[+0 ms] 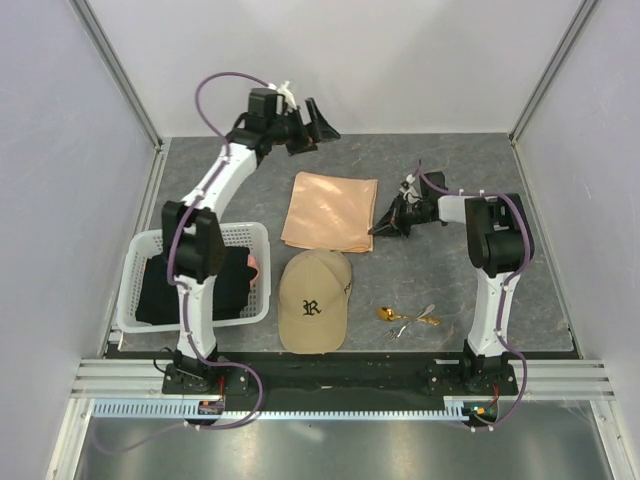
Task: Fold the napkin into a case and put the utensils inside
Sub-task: Turn over the upper triangle folded napkin at the center of the board, then move the lower triangle-folded napkin to the center of the board.
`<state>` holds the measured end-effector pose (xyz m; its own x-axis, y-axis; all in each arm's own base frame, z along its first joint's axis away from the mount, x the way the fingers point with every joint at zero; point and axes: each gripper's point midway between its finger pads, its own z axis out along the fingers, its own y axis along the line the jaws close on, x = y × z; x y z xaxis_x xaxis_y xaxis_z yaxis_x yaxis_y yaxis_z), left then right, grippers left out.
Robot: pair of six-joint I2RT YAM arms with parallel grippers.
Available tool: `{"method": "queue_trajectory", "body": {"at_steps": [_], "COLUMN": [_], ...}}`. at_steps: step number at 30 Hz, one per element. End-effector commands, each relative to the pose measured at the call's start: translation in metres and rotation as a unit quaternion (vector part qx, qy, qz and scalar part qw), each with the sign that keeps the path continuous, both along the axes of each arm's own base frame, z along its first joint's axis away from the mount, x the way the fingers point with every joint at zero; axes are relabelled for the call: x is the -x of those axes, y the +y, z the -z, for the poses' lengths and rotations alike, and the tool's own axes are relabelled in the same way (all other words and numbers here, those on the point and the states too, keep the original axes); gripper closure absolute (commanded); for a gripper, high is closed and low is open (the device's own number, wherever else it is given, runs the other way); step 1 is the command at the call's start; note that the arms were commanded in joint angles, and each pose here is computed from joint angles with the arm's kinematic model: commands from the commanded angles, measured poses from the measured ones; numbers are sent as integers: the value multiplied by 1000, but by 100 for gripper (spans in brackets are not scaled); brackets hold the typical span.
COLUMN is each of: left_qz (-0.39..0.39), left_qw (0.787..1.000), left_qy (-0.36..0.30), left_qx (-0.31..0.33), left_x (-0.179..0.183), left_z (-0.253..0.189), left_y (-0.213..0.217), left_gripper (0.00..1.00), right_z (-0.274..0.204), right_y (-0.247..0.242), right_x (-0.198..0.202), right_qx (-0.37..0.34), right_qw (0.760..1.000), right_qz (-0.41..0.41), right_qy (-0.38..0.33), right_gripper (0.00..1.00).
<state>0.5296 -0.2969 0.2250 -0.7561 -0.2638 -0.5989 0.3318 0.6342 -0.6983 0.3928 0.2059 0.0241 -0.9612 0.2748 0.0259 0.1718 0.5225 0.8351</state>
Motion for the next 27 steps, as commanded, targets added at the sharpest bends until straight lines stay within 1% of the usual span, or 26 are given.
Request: {"method": "queue_trajectory", "body": {"at_steps": [1,2,3,4,5,6,7,9,10,11,13,14,16,18,20,21,24,25,26,27], "left_qz": [23,26,33,35,35,41,43,48,46,47,52,52,53,49,48,47,43,41,40,39], "left_qw": [999,999,999,998,998,998,997,996,996,996,995,995,994,994,994,993,993,993,993,993], "left_qy": [23,31,38,50,53,56,60,71,75,81,84,86,90,98,102,106,113,113,113,115], "left_qx": [2,3,4,3,4,5,6,10,11,13,17,17,15,9,7,5,0,0,0,0], "left_x": [39,43,48,52,53,55,56,57,57,58,59,59,61,63,65,65,65,64,63,63], "left_z": [-8,-4,0,9,10,12,13,19,20,22,22,23,26,31,33,37,41,42,42,42], "left_y": [13,13,12,13,13,12,12,11,11,10,8,9,10,12,14,15,20,22,24,26], "left_gripper": [0,0,0,0,0,0,0,1,1,2,2,2,2,3,3,3,4,4,4,4], "right_z": [0,2,5,6,-4,-8,-18,-21,-28,-25,-27,-23,-14,-10,-7,-1,8,7,8,7], "right_y": [-36,-48,-56,-62,-66,-70,-73,-71,-69,-64,-64,-60,-54,-46,-39,-46,-65,-73,-77,-81], "right_x": [-28,-28,-30,-30,-28,-27,-27,-11,-7,3,5,5,5,5,7,6,2,-1,-3,-6], "right_qx": [48,65,87,105,117,130,144,150,159,170,188,197,203,226,235,255,304,307,305,301], "right_qw": [998,998,996,994,993,991,989,988,986,984,980,978,976,970,967,963,949,949,950,951], "right_qz": [3,6,6,-1,-1,-3,-4,-14,-23,-34,-35,-42,-58,-72,-79,-70,-58,-48,-43,-39], "right_qy": [-33,-11,-13,-22,-22,-27,-38,-27,-41,-34,-46,-54,-53,-59,-62,-55,-54,-53,-52,-54], "right_gripper": [95,89,81,62,55,51,43,35,29,27,22,21,20,20,23,26,41,51,58,70]}}
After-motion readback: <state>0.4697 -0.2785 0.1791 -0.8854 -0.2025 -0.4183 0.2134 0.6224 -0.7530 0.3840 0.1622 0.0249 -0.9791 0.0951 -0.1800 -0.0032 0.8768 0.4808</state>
